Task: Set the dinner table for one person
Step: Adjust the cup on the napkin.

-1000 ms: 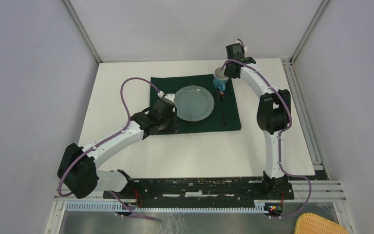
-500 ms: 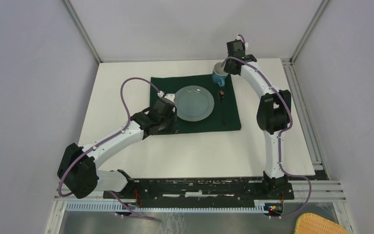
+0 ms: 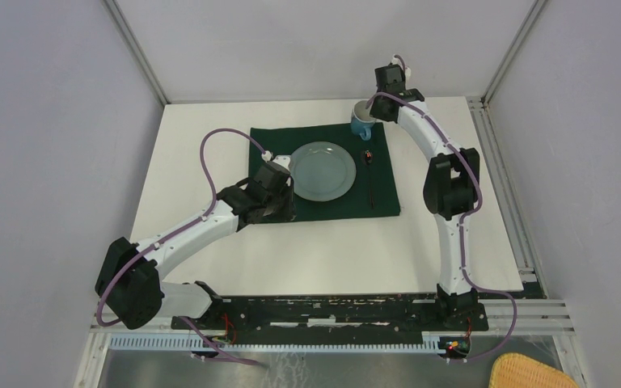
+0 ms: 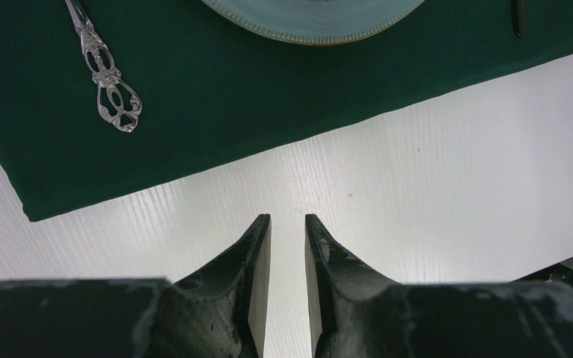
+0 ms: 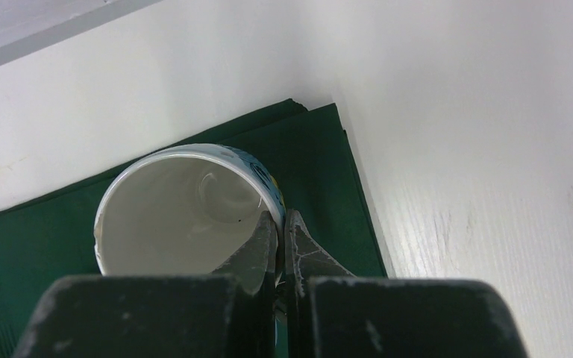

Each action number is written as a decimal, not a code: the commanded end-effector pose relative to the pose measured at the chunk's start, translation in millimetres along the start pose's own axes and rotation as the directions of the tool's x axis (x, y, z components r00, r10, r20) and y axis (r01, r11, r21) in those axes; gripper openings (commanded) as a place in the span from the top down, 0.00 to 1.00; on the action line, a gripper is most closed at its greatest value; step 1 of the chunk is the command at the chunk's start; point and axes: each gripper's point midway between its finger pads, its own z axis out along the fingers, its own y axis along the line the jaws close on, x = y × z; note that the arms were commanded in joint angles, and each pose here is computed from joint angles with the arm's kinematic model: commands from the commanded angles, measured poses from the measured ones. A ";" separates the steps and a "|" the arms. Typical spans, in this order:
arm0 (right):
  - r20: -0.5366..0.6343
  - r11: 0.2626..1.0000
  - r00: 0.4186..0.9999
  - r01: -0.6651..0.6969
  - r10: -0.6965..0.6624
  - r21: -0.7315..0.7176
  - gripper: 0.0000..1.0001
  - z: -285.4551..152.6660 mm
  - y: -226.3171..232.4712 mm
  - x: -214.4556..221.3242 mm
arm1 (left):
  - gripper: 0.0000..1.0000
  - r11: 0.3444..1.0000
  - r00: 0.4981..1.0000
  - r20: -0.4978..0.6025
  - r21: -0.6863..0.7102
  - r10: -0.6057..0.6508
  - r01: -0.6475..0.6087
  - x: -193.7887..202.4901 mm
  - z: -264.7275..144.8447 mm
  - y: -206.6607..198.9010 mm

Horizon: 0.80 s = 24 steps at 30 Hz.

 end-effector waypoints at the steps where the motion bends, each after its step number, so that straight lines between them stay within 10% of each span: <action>1: 0.095 0.997 0.994 -0.047 0.053 -0.061 1.00 -10.0 19.4 -34.1 | 0.70 0.999 0.999 0.038 0.009 -0.039 0.039 -11.3 -1.0 -4.0; 24: 0.048 0.999 0.999 -0.018 0.020 -0.042 1.00 -7.9 16.9 -19.6 | 0.70 0.999 0.998 0.034 0.023 -0.050 0.049 -11.2 1.2 -7.2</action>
